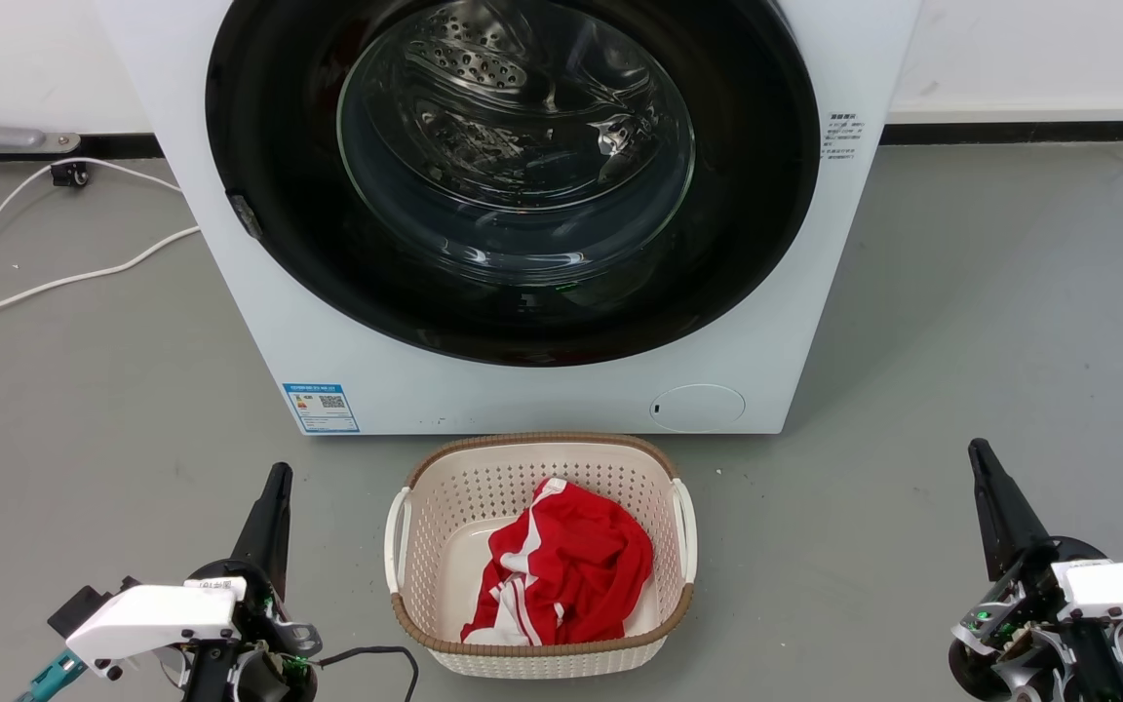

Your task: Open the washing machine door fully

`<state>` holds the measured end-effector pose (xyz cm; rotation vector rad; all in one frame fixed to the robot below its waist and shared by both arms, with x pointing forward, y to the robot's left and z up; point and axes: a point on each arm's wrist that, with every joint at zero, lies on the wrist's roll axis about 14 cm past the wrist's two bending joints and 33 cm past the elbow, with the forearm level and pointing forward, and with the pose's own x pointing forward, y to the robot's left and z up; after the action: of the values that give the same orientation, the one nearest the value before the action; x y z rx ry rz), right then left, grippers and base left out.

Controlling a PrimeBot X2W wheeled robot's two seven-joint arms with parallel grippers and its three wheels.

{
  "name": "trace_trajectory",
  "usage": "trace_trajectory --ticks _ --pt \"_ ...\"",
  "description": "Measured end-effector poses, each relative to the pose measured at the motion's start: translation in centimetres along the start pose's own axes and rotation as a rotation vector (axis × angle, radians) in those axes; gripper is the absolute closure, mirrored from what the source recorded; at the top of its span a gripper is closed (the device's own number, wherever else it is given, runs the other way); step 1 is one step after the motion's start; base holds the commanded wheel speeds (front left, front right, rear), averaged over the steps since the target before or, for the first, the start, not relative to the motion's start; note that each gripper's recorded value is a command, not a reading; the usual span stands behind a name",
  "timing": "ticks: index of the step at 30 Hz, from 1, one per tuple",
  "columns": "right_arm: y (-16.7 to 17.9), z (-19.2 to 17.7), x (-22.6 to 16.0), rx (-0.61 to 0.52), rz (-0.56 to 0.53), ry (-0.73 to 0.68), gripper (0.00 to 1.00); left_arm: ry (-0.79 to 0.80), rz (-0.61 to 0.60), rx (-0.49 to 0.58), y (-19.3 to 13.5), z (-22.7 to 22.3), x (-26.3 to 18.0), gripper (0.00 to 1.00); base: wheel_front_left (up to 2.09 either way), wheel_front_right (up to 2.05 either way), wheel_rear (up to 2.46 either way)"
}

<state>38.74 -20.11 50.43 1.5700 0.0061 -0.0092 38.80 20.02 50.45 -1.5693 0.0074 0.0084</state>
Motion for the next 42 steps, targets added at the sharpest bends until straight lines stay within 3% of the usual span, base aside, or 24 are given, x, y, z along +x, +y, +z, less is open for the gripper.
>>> trace_trajectory --ticks 25,26,30,42 --pt "0.0 0.0 0.0 0.0 0.0 0.0 1.0 0.002 0.0 -0.001 0.0 0.0 0.0 1.0 0.0 0.0 0.0" --pt "-0.3 0.0 -0.1 0.001 -0.008 0.0 0.0 0.002 0.008 -0.003 0.3 -0.1 -0.1 0.0 0.0 0.0 0.0" --pt "-2.1 0.1 -1.0 0.006 -0.06 -0.008 0.0 0.0 0.061 -0.009 2.0 -0.3 -0.9 0.0 0.0 0.0 0.0" --pt "-1.2 0.1 -1.0 -0.098 -0.037 -0.034 0.0 -0.01 0.022 0.081 0.7 -0.8 -0.4 0.0 0.0 0.0 0.0"
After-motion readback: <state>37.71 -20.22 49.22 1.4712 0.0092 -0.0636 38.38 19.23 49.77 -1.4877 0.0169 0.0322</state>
